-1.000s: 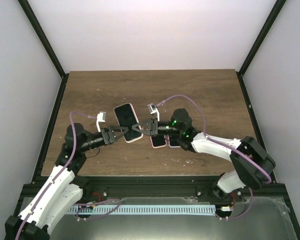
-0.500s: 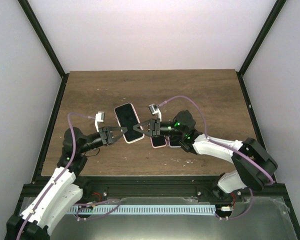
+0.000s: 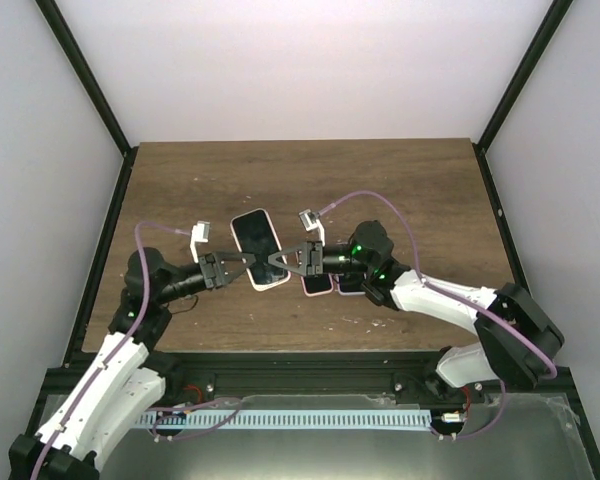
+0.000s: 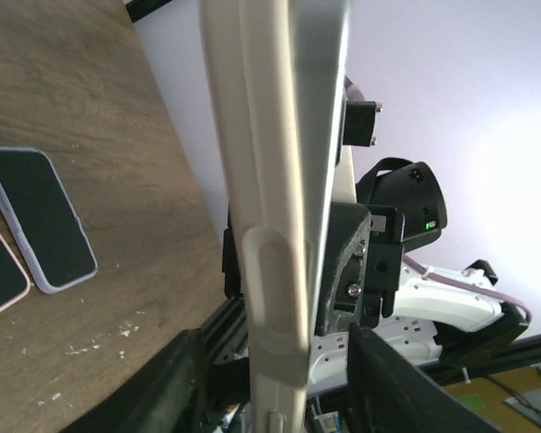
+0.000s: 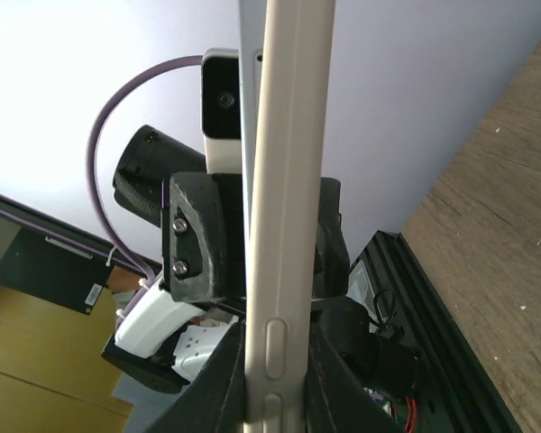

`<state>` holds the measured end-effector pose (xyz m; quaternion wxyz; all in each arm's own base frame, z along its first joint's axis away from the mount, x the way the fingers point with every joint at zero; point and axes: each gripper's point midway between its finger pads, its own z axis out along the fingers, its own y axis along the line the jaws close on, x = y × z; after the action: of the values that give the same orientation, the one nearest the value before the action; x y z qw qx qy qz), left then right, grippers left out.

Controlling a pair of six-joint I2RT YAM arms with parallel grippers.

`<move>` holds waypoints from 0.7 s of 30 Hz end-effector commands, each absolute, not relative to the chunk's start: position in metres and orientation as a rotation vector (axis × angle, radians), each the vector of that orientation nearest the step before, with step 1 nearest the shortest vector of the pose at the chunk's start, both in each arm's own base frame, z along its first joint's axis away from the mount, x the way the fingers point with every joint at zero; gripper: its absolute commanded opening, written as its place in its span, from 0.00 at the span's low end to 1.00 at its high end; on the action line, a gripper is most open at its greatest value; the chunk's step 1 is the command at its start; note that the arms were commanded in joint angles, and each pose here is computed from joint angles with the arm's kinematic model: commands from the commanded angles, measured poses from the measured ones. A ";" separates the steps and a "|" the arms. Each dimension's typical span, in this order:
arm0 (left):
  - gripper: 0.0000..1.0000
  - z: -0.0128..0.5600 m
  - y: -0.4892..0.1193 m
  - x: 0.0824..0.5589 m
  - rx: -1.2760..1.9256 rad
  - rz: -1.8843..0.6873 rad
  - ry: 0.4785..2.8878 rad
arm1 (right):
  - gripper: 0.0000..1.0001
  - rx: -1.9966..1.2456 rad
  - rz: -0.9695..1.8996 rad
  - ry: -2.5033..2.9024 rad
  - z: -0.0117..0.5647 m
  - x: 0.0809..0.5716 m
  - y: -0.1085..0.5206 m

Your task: Put the phone into the phone case

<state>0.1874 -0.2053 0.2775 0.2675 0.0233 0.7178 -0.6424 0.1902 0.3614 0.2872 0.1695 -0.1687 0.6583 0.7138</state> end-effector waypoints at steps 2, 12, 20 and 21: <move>0.48 0.308 -0.200 0.185 0.076 -1.711 1.849 | 0.01 -0.655 2.007 1.731 0.310 0.170 0.355; 0.33 0.327 -0.187 0.196 -0.023 -1.658 1.736 | 0.02 -0.763 2.020 1.721 0.304 0.148 0.352; 0.00 0.322 -0.189 0.200 0.013 -1.627 1.747 | 0.07 -0.781 2.013 1.744 0.296 0.143 0.352; 0.00 0.321 -0.190 0.198 0.030 -1.623 1.751 | 0.09 -0.779 2.006 1.746 0.296 0.143 0.352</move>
<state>0.1957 -0.1925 0.3087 0.3399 0.0013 0.6927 -0.6361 0.1568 0.3543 0.2857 0.1673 -0.2380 0.6405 0.7107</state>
